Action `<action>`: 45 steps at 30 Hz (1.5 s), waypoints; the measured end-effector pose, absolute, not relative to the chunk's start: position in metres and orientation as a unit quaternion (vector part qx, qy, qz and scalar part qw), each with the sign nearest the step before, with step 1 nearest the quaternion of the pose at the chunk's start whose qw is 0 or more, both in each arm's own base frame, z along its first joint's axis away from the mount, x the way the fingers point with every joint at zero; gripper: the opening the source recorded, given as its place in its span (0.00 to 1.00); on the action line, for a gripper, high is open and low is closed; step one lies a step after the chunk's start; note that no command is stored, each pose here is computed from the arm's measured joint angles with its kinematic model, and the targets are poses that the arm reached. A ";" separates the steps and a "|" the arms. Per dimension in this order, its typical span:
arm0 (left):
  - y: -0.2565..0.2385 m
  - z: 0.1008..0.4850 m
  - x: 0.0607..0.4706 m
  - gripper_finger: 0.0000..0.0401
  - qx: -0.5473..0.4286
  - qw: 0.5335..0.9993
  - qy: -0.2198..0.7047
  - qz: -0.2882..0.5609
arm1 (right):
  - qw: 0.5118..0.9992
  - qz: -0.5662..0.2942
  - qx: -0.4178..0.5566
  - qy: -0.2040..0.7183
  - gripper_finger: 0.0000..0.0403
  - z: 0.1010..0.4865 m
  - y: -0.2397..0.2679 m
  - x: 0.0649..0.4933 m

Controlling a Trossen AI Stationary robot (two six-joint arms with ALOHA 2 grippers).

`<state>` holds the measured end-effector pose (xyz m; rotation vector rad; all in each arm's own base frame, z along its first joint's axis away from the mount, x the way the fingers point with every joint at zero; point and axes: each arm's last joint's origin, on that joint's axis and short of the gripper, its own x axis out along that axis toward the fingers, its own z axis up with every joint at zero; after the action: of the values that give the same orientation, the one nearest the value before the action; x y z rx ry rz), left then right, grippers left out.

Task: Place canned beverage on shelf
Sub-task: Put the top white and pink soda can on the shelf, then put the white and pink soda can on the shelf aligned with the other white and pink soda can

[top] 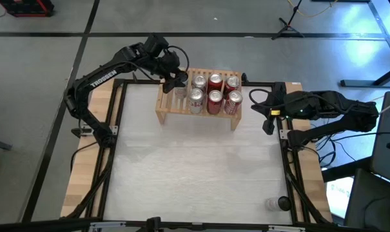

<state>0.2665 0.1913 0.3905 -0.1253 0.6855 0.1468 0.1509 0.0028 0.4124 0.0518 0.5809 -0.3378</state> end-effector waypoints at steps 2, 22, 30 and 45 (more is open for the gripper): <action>0.191 0.391 0.267 0.69 -0.063 0.937 0.335 0.071 | 0.944 -0.166 0.025 0.285 0.03 0.412 0.003 0.151; 0.188 0.398 0.264 0.83 -0.034 0.936 0.332 0.115 | 0.944 -0.165 0.025 0.285 0.03 0.412 0.003 0.151; 0.172 0.436 0.243 0.83 0.036 0.956 0.254 0.140 | 0.940 -0.165 0.021 0.299 0.03 0.410 0.003 0.149; 0.082 0.472 0.228 0.83 -0.049 0.982 0.184 0.011 | 0.955 -0.109 0.060 0.269 0.03 0.415 0.008 0.162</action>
<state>0.2285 0.0817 0.4716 -0.0987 0.3698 0.0216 0.1622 0.0077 0.4146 0.1221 0.5458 -0.2212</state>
